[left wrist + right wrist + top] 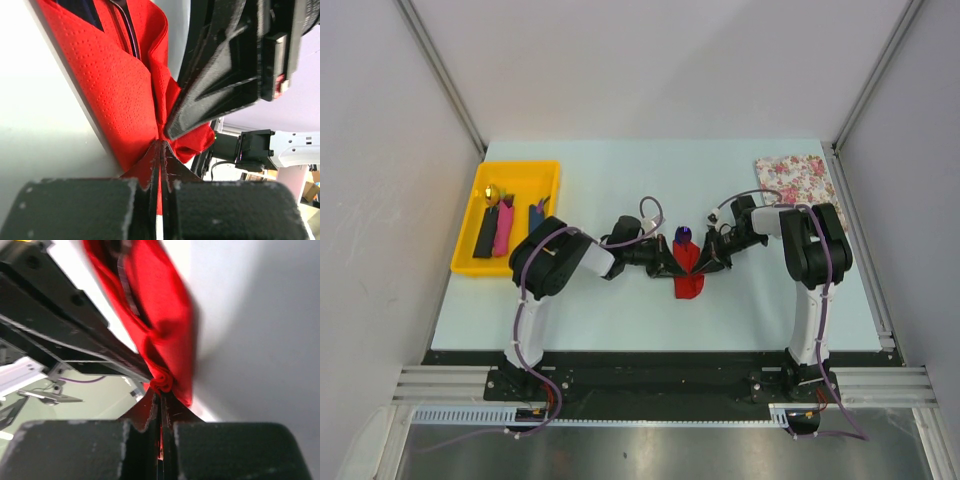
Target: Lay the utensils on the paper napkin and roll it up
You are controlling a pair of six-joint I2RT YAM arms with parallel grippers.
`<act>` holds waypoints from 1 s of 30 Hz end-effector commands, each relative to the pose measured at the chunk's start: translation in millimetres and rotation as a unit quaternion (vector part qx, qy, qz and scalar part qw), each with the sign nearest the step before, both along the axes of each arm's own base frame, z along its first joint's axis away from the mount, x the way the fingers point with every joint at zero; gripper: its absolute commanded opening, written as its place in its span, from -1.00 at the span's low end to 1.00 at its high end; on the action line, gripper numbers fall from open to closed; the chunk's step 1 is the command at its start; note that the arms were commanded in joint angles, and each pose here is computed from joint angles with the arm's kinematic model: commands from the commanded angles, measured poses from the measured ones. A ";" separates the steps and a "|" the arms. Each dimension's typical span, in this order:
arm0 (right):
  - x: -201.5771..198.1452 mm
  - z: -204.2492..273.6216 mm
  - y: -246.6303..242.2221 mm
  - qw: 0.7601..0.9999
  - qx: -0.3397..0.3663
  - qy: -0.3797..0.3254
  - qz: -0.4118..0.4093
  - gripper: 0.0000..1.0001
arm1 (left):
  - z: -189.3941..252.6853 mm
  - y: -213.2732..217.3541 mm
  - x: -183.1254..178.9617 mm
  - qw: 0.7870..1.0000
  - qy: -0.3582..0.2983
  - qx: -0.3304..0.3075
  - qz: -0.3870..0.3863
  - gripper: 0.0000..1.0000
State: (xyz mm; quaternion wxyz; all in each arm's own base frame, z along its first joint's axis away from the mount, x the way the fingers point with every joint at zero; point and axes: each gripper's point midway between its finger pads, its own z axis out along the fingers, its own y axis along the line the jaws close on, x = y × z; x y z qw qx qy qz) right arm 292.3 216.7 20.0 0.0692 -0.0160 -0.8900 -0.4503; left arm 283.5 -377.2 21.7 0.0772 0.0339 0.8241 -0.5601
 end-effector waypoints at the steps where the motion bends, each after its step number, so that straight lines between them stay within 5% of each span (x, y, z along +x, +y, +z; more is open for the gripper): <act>1: 23.0 43.5 20.2 0.997 0.061 -0.052 -0.007 -1.00 | -15.9 0.6 3.8 1.000 0.001 0.020 0.004 -0.99; 4: 22.1 53.9 28.4 0.996 0.072 -0.053 0.002 -0.93 | -15.6 0.2 5.1 1.000 0.000 0.020 0.005 -1.00; 11: 17.7 52.0 20.6 0.998 0.049 -0.036 0.004 -0.43 | -14.1 0.8 5.8 1.000 -0.006 0.019 0.006 -1.00; 15: 12.0 52.4 4.8 0.999 0.039 -0.023 0.000 -0.36 | -13.3 0.7 6.9 1.000 -0.010 0.019 0.007 -1.00; 24: 7.5 67.0 -7.1 0.998 0.059 -0.017 -0.002 -0.45 | -14.5 0.3 7.8 1.000 -0.011 0.020 0.007 -1.00; 30: 12.9 71.0 1.8 0.997 0.075 -0.035 0.002 -1.00 | -15.6 0.3 7.4 1.000 -0.012 0.023 0.006 -1.00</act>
